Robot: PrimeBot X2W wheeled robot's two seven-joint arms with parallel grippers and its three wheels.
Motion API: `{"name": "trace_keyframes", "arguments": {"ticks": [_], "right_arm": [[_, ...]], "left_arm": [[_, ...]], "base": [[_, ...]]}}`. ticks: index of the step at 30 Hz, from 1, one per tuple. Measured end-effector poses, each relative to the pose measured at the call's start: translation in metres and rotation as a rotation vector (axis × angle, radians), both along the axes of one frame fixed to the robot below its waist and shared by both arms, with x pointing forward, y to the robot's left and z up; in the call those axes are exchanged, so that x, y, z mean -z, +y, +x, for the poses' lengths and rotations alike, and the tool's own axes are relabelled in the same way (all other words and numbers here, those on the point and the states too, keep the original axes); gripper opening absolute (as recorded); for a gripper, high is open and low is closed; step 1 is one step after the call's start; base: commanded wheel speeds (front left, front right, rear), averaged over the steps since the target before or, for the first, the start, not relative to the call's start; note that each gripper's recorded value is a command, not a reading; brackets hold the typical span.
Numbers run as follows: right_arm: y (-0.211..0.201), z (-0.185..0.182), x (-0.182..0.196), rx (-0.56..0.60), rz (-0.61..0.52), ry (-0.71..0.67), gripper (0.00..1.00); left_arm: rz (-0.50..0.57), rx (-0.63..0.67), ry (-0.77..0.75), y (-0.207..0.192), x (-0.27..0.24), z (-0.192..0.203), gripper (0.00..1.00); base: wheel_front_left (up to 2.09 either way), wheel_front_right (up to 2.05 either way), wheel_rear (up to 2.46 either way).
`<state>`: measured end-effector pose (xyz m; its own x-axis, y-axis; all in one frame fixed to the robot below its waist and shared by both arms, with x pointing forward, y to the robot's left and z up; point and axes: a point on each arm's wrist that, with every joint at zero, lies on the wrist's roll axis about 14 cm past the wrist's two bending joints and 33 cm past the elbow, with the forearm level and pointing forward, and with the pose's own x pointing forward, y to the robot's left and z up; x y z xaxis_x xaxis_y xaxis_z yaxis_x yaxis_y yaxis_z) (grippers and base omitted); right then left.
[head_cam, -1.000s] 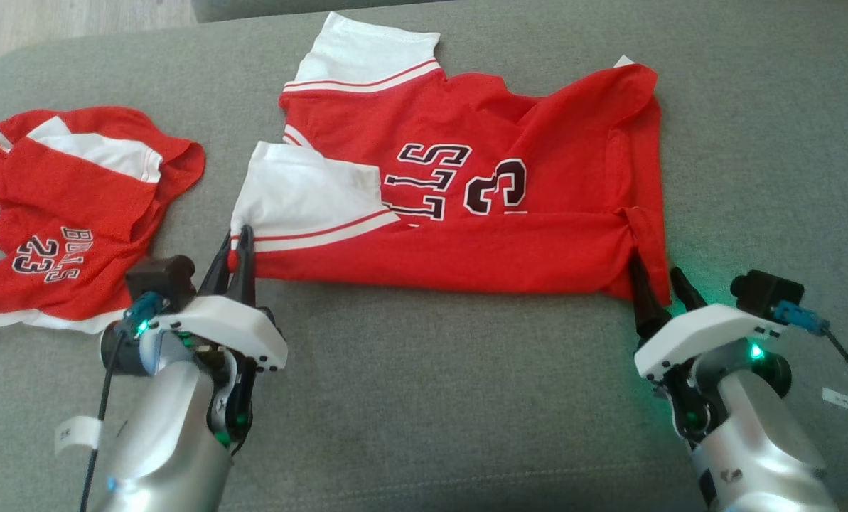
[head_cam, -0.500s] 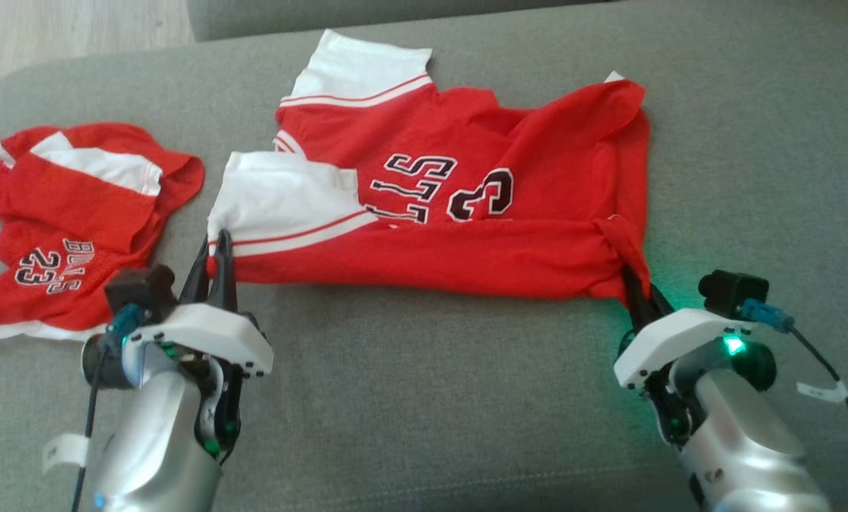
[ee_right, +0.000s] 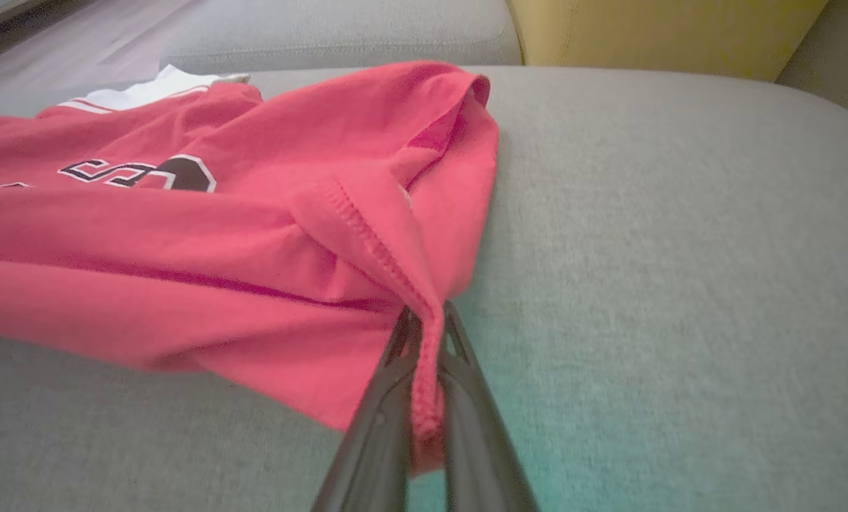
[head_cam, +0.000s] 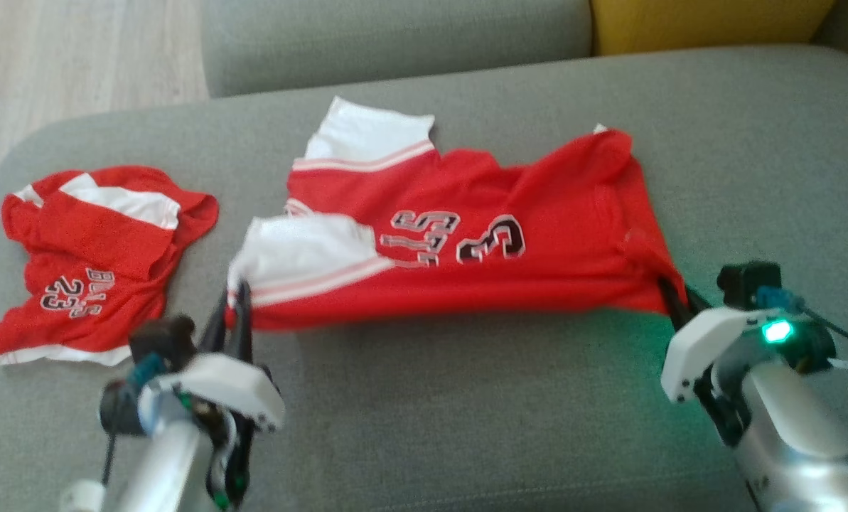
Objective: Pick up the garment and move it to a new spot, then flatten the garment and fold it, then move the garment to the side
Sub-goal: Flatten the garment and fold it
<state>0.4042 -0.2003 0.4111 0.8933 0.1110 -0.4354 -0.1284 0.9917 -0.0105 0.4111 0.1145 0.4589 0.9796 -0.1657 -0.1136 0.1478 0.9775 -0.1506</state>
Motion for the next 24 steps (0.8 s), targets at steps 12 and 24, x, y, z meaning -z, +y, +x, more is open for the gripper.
{"name": "trace_keyframes", "arguments": {"ticks": [12, 24], "right_arm": [[-0.005, -0.06, 0.032, 0.053, 0.102, 0.232, 0.0], [-0.002, -0.049, -0.008, 0.111, 0.231, 0.077, 1.0]], "left_arm": [[-0.019, 0.085, 0.181, -0.018, 0.044, -0.068, 0.0], [-0.047, 0.076, 0.161, -0.019, 0.036, -0.05, 1.0]], "base": [[0.0, 0.0, 0.0], [0.0, 0.0, 0.0]]}}
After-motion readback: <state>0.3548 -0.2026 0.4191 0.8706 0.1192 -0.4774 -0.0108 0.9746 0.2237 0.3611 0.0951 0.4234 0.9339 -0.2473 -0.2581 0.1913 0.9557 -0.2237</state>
